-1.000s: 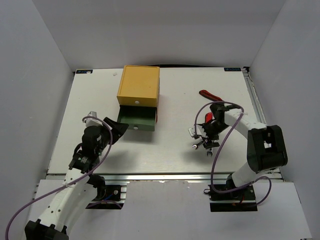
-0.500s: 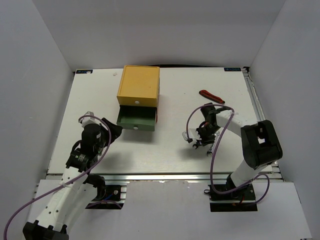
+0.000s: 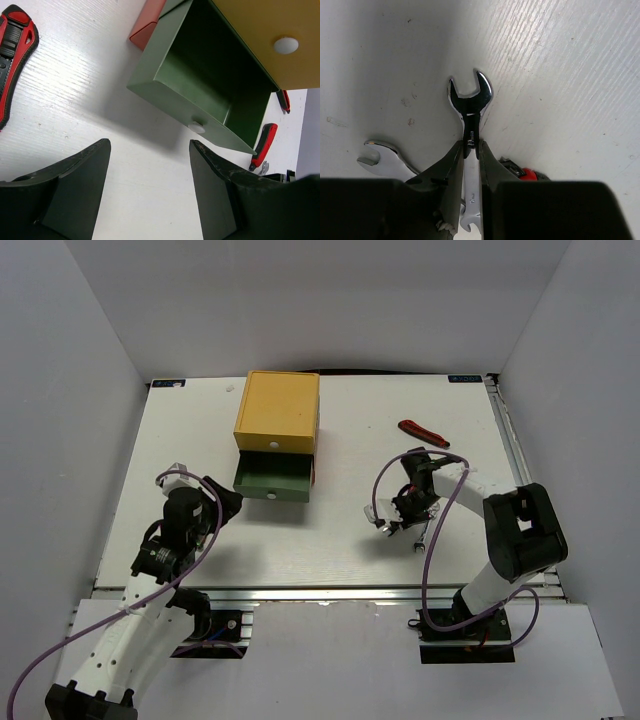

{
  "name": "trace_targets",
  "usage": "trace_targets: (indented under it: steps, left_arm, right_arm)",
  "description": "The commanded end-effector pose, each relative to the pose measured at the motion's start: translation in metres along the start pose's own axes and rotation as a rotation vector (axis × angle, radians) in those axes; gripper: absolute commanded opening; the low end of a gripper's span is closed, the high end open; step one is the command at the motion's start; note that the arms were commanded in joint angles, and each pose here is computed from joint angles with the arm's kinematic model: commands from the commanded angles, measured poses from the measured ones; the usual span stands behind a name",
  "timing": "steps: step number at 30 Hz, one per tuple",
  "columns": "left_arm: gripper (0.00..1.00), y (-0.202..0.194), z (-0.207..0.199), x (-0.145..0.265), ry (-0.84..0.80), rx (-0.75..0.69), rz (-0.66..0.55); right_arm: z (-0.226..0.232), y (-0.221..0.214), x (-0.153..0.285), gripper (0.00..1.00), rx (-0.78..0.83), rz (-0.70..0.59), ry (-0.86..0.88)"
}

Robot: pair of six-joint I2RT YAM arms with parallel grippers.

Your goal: Sort the tools into containers

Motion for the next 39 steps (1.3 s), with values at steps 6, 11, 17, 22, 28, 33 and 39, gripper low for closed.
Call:
trace_targets:
  steps: [6,11,17,22,28,33,39]
  left_arm:
    - [0.75,0.008,-0.007,0.006,-0.020,-0.002,-0.033]
    - [0.75,0.009,-0.008,0.006,-0.024,-0.003,-0.039]
    - [0.75,0.011,-0.009,0.007,-0.023,-0.007,-0.053]
    - [0.75,0.014,-0.009,0.011,-0.036,-0.006,-0.085]
    - [0.75,0.019,-0.009,0.018,-0.040,0.016,-0.130]
    - [0.75,0.020,-0.006,0.026,-0.057,0.066,-0.168]
    - [0.75,0.019,0.000,0.033,-0.067,0.099,-0.196]
  right_arm:
    - [-0.026,0.026,0.020,0.00,-0.029,-0.155,-0.117]
    - [-0.035,0.051,0.042,0.00,-0.055,-0.248,-0.166]
    - [-0.063,0.110,0.083,0.00,-0.079,-0.423,-0.238]
    - [-0.114,0.201,0.145,0.00,-0.036,-0.639,-0.349]
    - [-0.164,0.266,0.155,0.00,-0.126,-0.752,-0.458]
    - [-0.202,0.286,0.135,0.00,-0.296,-0.782,-0.536]
    - [-0.219,0.268,0.089,0.00,-0.382,-0.672,-0.574]
Point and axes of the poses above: each gripper's point midway between its finger pads, its own x axis back along the fingers, its own z axis along the line the jaws close on, y = z × x, the point moved 9 cm from there along x, back along the fingers, and after that the axes turned 10 degrees about x, right-handed, at the moved point
